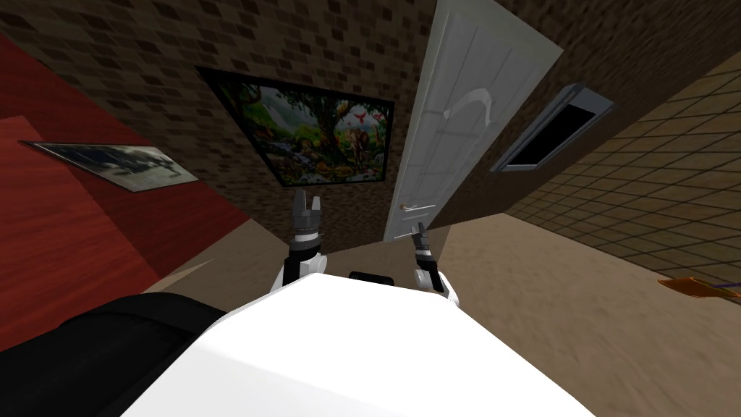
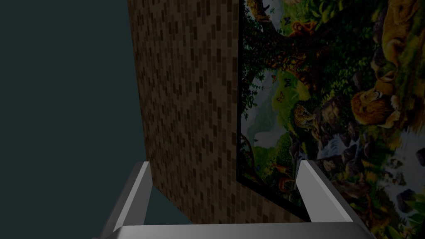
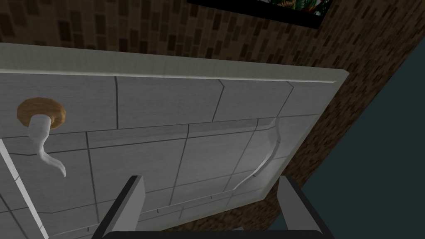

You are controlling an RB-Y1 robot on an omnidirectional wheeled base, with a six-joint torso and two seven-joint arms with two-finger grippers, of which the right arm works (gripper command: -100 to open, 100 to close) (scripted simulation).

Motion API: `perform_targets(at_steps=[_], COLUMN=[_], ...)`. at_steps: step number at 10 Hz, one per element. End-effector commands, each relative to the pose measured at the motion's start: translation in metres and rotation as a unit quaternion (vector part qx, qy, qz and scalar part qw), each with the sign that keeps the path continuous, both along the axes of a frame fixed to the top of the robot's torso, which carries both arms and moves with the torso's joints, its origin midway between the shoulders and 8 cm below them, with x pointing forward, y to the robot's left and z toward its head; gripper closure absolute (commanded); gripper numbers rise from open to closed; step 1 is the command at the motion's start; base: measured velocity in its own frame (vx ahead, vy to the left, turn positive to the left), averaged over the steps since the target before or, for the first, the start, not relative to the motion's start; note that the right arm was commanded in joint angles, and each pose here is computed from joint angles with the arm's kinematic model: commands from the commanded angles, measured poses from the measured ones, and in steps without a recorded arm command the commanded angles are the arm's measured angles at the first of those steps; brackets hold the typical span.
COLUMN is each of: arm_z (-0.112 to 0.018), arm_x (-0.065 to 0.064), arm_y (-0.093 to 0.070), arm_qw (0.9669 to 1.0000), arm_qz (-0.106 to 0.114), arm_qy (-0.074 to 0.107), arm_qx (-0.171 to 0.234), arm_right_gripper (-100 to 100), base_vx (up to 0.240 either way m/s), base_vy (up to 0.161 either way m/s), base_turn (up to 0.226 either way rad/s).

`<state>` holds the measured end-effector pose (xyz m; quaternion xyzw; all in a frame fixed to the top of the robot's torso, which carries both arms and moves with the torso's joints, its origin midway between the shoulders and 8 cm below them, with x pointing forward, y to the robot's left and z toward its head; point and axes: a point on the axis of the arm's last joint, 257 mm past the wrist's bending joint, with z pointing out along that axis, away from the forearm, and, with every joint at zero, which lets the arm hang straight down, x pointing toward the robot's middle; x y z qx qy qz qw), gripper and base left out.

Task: Pull the door open

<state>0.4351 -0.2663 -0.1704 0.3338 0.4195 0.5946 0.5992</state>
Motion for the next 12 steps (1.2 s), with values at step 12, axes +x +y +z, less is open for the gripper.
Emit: perform_targets(at_steps=[12], arm_z=[-0.11], arm_x=[0.025], arm_y=[-0.056], arm_qw=[0.9926], arm_qz=[-0.006], arm_qy=[0.121], arm_qx=[-0.004], arm_right_gripper=[-100], base_vx=[0.068], base_vy=[-0.097], base_turn=[0.148])
